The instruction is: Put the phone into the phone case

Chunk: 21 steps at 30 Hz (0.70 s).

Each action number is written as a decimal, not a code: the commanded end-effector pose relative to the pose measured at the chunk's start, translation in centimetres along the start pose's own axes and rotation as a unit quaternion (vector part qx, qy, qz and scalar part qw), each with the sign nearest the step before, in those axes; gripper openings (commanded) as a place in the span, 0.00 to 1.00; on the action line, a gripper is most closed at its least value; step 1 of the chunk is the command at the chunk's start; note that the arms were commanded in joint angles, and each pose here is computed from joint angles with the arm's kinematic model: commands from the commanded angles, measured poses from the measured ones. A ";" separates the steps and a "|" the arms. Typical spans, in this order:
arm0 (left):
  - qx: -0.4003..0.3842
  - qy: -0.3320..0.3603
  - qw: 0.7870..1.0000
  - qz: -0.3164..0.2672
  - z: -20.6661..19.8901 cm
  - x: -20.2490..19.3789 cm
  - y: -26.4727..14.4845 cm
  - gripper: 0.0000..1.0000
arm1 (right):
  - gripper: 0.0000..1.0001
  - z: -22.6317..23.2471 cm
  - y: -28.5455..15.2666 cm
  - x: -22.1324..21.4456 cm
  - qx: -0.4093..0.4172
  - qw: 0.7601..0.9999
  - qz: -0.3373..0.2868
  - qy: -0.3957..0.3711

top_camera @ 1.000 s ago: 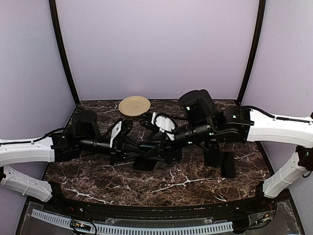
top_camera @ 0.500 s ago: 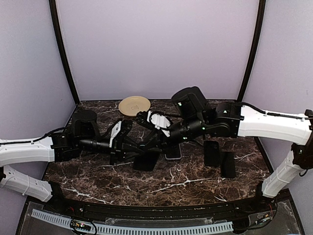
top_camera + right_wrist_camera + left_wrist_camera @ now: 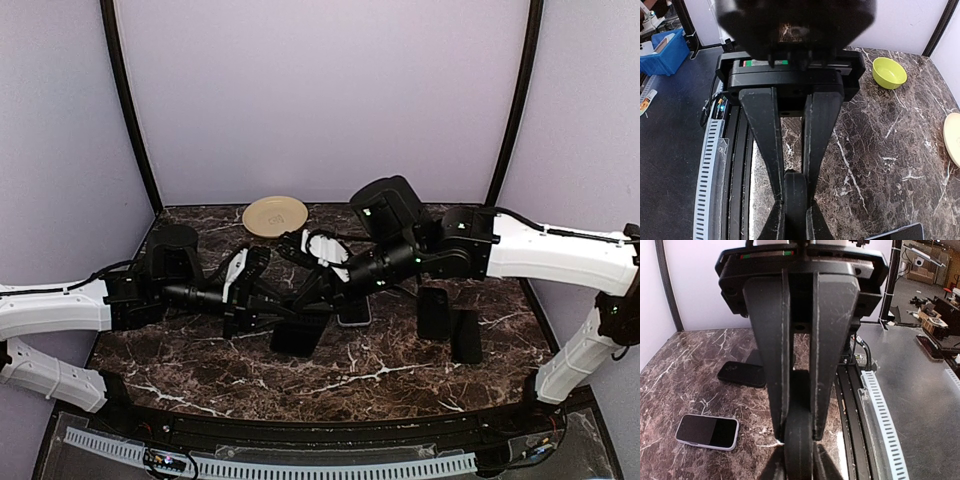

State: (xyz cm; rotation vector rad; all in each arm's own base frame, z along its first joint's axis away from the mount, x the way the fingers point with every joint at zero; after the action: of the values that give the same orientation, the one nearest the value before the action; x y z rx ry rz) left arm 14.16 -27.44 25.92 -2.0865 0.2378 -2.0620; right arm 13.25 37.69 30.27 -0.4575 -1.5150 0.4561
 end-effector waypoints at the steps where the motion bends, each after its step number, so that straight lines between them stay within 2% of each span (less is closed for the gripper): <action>1: -0.004 0.030 0.999 -0.045 -0.2 2.5 -0.4 0.24 | 0.00 0.3 -3.8 4.2 -0.009 0.996 -0.084 -0.016; 4: -0.014 0.025 0.999 -0.041 -0.3 2.4 -0.2 0.31 | 0.00 0.5 -4.7 4.6 -0.013 0.995 -0.094 -0.018; 9: -0.025 0.015 0.999 -0.038 -0.3 2.1 0.1 0.30 | 0.00 0.7 -5.5 4.7 -0.014 0.995 -0.102 -0.019; 11: -0.029 0.010 0.999 -0.037 -0.3 2.0 0.3 0.26 | 0.00 1.0 -5.6 4.8 -0.007 0.994 -0.109 -0.020; 13: -0.033 0.005 0.999 -0.036 -0.3 1.9 0.4 0.10 | 0.00 1.1 -5.6 4.8 -0.003 0.993 -0.113 -0.021; 15: -0.038 0.000 0.999 -0.036 -0.4 2.0 0.5 0.01 | 0.00 1.0 -5.5 4.5 -0.007 0.993 -0.112 -0.019; 17: -0.040 -0.005 0.998 -0.043 -0.4 2.3 0.4 0.00 | 0.00 0.9 -5.5 4.2 -0.012 0.994 -0.111 -0.015; 18: -0.039 -0.005 0.998 -0.047 -0.4 2.5 0.3 0.00 | 0.04 0.9 -5.5 4.0 -0.015 0.993 -0.114 -0.012; 21: -0.022 -0.001 0.996 -0.082 -0.5 3.7 -0.6 0.00 | 0.41 1.0 -6.0 2.8 -0.031 0.991 -0.126 0.001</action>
State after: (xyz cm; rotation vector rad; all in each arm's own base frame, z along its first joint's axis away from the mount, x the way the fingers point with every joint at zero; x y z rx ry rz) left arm 14.02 -28.07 26.52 -2.1723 0.2503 -2.0667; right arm 12.42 35.51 33.45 -0.3981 -1.5138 0.3633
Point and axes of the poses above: each gripper's point midway between its finger pads, its own y axis out along the fingers, its own z axis along the line the jaws close on, x = y × z, the point moved 7 cm from there along -y, back along the fingers, and after that the axes turned 1 degree about y, right-handed, at the moved point
